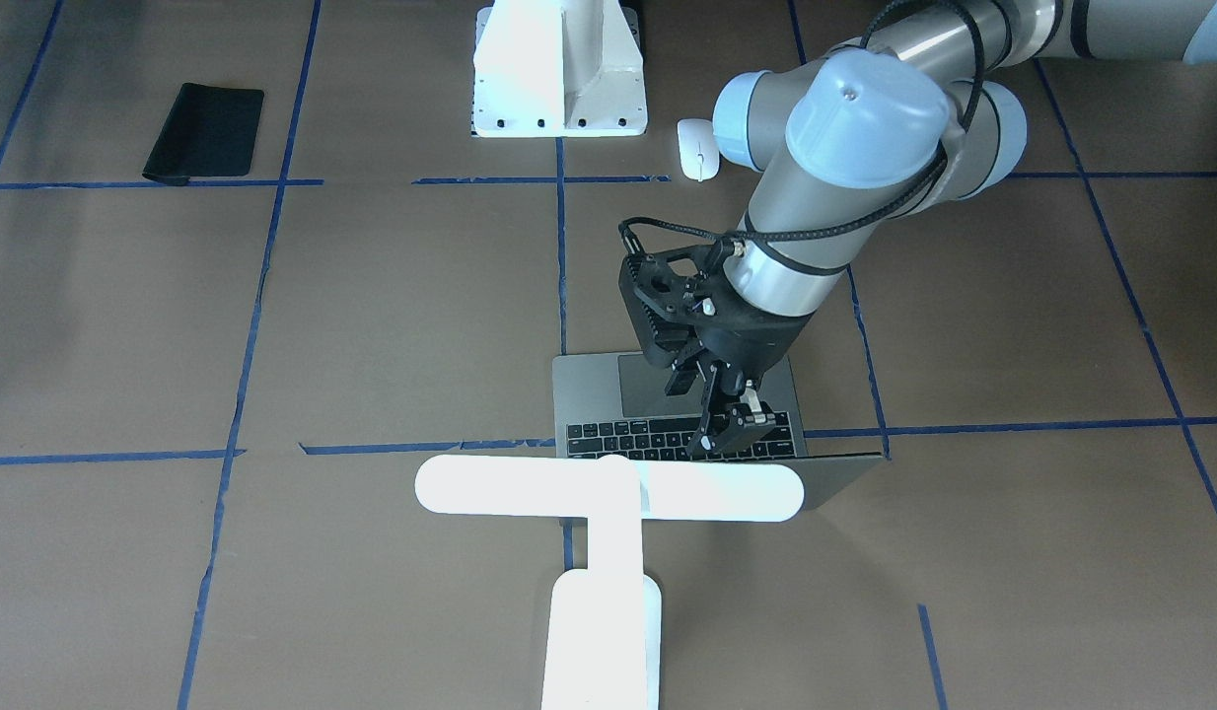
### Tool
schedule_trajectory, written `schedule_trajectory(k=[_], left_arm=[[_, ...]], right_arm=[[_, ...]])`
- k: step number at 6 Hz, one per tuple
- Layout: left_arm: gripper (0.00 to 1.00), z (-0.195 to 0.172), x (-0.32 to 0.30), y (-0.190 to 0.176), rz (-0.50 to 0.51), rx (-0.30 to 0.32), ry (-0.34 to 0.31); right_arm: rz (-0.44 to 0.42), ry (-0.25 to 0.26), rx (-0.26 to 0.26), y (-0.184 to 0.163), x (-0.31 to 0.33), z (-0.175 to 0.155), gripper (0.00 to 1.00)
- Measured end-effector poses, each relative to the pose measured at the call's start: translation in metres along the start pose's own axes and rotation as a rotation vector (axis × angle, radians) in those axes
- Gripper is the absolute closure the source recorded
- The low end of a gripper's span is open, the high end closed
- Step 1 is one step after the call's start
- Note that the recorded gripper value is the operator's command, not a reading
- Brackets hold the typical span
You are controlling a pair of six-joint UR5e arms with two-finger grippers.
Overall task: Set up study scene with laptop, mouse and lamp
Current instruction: 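Set the open laptop down beside the lamp and release, then withdraw the left gripper while the right gripper reaches for the mouse pad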
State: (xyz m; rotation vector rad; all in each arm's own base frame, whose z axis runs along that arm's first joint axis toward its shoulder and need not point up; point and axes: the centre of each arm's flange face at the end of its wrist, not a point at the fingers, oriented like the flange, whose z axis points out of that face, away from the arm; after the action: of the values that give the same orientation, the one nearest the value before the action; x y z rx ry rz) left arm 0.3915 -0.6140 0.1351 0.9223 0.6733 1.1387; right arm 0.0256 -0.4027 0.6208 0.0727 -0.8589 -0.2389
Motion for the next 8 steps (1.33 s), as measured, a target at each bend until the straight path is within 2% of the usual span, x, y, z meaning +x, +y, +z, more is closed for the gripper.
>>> schedule_trajectory(k=[1,2,3,4,5,6,7,8], left_arm=[[0.22,-0.023,0.017,0.015,0.001,0.009,-0.003],[0.05,-0.053,0.041,0.036,-0.006,0.001,0.0],[0.01,-0.083,0.067,0.058,-0.021,-0.022,0.01],[0.01,-0.106,0.089,0.081,-0.089,-0.06,0.024],[0.0,-0.119,0.108,0.106,-0.256,-0.104,0.041],[0.0,-0.118,0.123,0.136,-0.471,-0.153,0.096],[0.0,-0.11,0.136,0.175,-0.698,-0.226,0.159],[0.0,-0.104,0.147,0.213,-0.876,-0.3,0.17]], right_arm=[[-0.001,0.0,0.001,0.0,0.0,0.0,0.0],[-0.011,0.002,0.005,-0.002,-0.002,-0.001,0.0],[-0.034,0.007,0.018,-0.005,-0.005,-0.002,0.0],[-0.055,0.009,0.031,-0.01,-0.011,-0.002,0.0],[-0.053,0.006,0.037,-0.016,-0.021,0.002,0.0],[-0.029,-0.002,0.054,-0.023,-0.037,0.009,0.0],[0.006,-0.019,0.08,-0.031,-0.06,0.018,0.0],[0.048,-0.041,0.099,-0.036,-0.085,0.023,0.0]])
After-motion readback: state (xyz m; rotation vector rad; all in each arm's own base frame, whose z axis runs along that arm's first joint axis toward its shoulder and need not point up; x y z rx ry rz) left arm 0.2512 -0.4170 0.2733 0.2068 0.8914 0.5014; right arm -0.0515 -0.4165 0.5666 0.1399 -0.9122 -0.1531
